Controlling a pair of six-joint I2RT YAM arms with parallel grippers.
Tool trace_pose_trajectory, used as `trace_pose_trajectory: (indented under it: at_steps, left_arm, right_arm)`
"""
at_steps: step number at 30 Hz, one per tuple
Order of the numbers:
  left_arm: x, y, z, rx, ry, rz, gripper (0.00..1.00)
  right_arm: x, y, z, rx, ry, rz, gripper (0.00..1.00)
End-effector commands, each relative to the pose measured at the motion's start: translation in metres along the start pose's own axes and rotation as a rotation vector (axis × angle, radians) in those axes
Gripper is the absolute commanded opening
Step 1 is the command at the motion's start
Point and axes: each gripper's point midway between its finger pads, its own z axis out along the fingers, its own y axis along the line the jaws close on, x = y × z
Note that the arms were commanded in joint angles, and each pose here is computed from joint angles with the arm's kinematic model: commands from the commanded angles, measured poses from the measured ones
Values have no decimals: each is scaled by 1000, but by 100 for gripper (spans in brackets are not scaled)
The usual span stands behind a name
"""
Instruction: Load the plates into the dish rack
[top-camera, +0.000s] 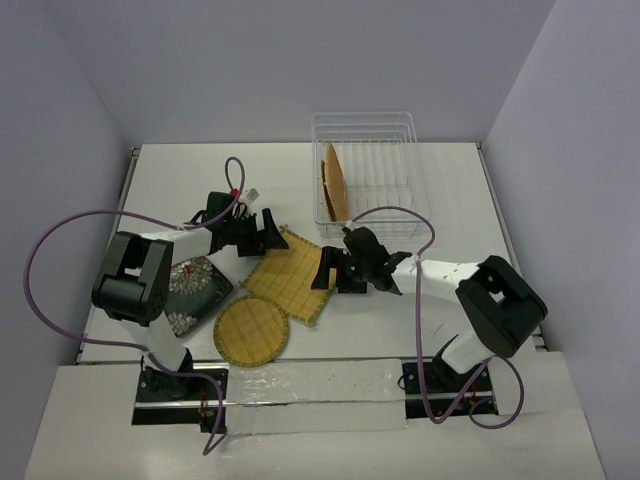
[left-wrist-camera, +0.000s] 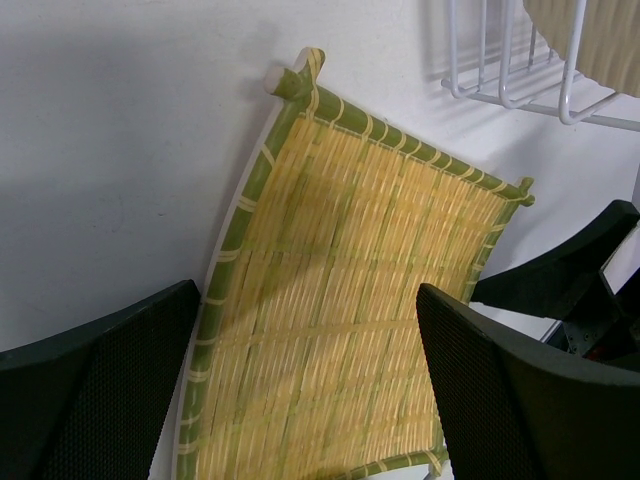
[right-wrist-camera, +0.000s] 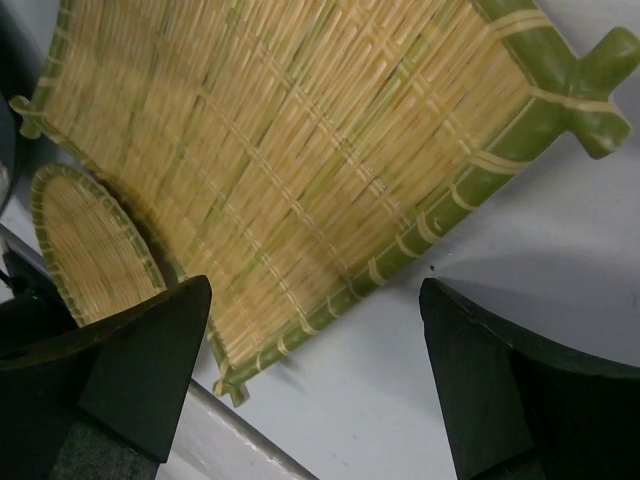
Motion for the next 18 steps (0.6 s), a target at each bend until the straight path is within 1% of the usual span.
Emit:
trace_pose_trajectory:
  at_steps: [1,5,7,9,14,17,18]
  left_arm:
    - [40,21,1,-62,112,-69,99]
    - [47,16,-4,-39,122,-67,99]
    - [49,7,-9,1,123,-64,97]
    - [51,-4,-13,45,118,-40,95]
    - [62,-17,-20,41,120,3,93]
    - [69,-23,-21,57,124,-4,87]
    - [69,-25,-22,64,120,-7,82]
  right_arm:
    - [-5,5,9,5,-7,46,91]
    - [-19,5,15,22,-56,68,91]
    - [-26,7,17,26,-84,86,91]
    - [-29,7,18,30,-95,100,91]
    - [-29,1,24,27,-85,151,91]
    - [-26,-4,26,24,-79,177,91]
    - [-25,-6,26,24,-77,182,91]
